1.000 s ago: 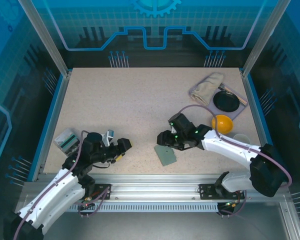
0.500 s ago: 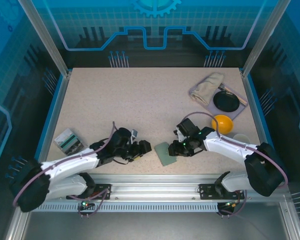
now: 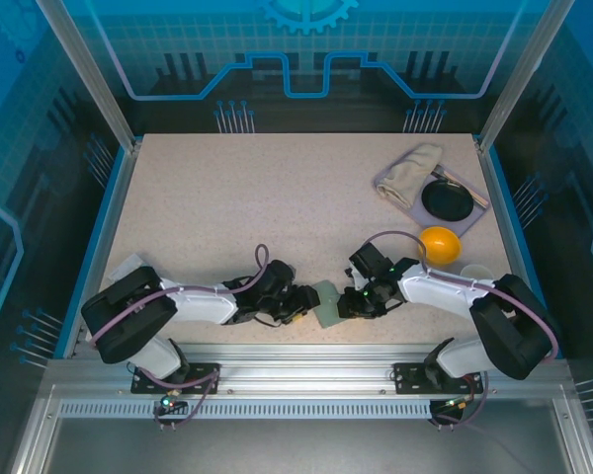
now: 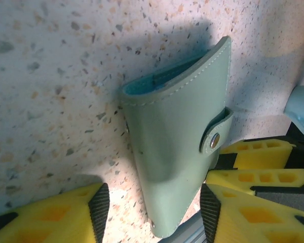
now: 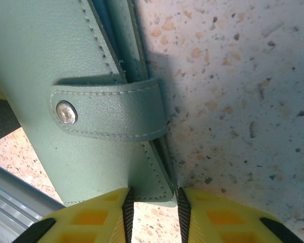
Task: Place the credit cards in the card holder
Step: Pick up the card holder at the bottom-center of the table.
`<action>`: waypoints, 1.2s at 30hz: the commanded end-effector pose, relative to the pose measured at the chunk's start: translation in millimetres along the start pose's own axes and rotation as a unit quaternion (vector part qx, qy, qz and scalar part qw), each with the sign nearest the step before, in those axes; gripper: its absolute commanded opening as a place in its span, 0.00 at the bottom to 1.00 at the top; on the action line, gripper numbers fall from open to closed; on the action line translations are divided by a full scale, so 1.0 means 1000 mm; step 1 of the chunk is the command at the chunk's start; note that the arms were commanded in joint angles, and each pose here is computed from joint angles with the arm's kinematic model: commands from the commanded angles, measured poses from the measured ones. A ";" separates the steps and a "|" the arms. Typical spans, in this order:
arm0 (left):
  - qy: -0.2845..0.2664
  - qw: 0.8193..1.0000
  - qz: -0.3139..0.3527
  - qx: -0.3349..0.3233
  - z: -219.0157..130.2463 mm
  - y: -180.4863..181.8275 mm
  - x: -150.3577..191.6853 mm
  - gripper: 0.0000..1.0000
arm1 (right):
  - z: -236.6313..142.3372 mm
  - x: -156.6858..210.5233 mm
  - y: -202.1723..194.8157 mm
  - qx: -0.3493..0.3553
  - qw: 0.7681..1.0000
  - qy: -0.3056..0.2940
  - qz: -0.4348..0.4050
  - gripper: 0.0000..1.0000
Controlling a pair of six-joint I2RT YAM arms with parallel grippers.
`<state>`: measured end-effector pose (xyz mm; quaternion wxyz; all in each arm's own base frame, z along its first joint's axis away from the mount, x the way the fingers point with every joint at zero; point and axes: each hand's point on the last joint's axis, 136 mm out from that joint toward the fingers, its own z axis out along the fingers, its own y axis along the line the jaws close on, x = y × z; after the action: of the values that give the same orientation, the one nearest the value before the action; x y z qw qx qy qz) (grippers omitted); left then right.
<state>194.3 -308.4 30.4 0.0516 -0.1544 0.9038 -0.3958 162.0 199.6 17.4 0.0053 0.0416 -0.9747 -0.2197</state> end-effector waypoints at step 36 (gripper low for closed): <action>-0.031 0.994 0.036 0.102 0.006 -0.052 -0.012 0.21 | -0.018 -0.024 -0.009 0.027 0.998 -0.053 0.016 0.23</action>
<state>217.7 -330.0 37.2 0.0908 -0.1635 0.8752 -0.4461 181.8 198.2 23.8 -0.0292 0.0261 -0.9751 -0.2181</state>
